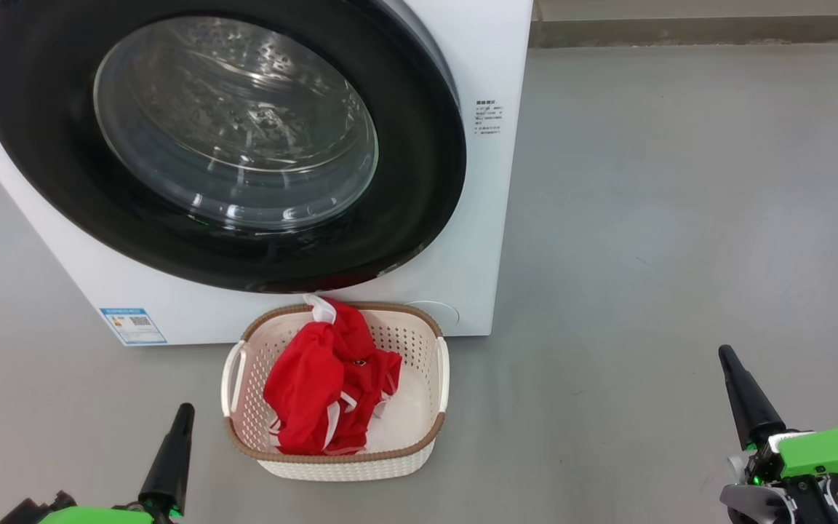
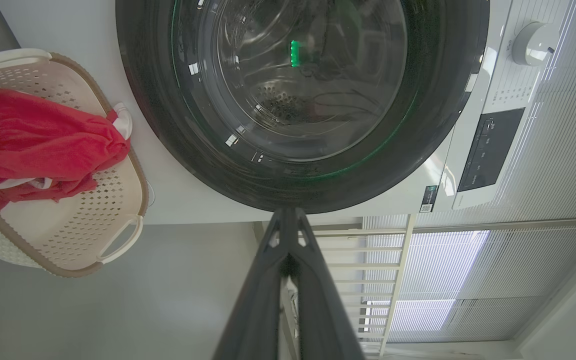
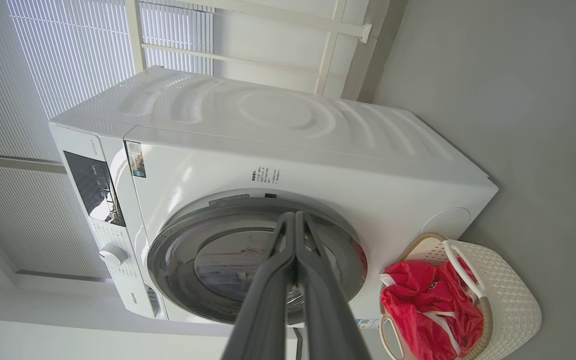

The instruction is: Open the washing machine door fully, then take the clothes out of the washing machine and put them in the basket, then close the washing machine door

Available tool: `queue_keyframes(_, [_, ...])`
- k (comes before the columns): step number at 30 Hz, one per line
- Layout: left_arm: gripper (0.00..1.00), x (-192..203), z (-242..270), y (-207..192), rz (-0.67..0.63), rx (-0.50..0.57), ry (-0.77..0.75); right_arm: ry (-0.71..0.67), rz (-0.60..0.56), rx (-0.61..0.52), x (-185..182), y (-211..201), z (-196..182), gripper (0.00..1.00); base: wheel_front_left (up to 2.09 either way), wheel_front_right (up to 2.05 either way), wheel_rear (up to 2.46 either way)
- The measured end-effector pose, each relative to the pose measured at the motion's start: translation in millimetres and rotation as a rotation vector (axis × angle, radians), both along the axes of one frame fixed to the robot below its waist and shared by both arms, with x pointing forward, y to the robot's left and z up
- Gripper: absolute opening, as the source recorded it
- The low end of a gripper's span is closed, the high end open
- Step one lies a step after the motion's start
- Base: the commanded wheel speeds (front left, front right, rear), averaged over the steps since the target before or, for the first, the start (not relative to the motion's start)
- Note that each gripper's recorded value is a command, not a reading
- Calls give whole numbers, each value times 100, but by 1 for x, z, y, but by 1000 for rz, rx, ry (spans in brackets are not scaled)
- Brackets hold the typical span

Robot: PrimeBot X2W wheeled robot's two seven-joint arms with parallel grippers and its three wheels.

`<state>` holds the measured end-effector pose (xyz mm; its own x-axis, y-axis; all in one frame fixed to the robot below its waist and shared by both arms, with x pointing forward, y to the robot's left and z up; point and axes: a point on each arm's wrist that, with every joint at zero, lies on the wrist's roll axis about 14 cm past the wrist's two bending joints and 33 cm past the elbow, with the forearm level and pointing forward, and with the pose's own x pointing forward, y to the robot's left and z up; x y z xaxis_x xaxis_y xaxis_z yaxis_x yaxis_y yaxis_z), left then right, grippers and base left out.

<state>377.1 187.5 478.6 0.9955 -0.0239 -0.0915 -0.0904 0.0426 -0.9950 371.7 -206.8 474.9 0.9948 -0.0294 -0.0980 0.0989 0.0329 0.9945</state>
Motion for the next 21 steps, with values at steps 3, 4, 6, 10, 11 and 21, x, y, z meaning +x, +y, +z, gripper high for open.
queue_keyframes(3, [0, 0, 1, 0, -1, -35, -5, -13, 5, 19, 2, 1, 4, 0, 0, 0, 0])
queue_keyframes(4, [0, 0, 2, 0, -2, -41, -6, -19, 4, 31, 3, 1, 5, 0, 0, 0, 0])
queue_keyframes(6, [0, 0, 2, 0, -1, -44, -7, -24, 2, 40, 4, 1, 7, 0, 0, 0, 0])
queue_keyframes(10, [0, 0, 2, 0, -1, -44, -7, -24, 1, 40, 4, 1, 7, 0, 0, 0, 0])
queue_keyframes(11, [0, 0, 2, 0, -1, -44, -7, -24, 1, 40, 4, 1, 7, 0, 0, 0, 0])
queue_keyframes(21, [0, 0, 2, 0, -1, -45, -7, -24, 1, 41, 4, 1, 7, 0, 0, 0, 0])
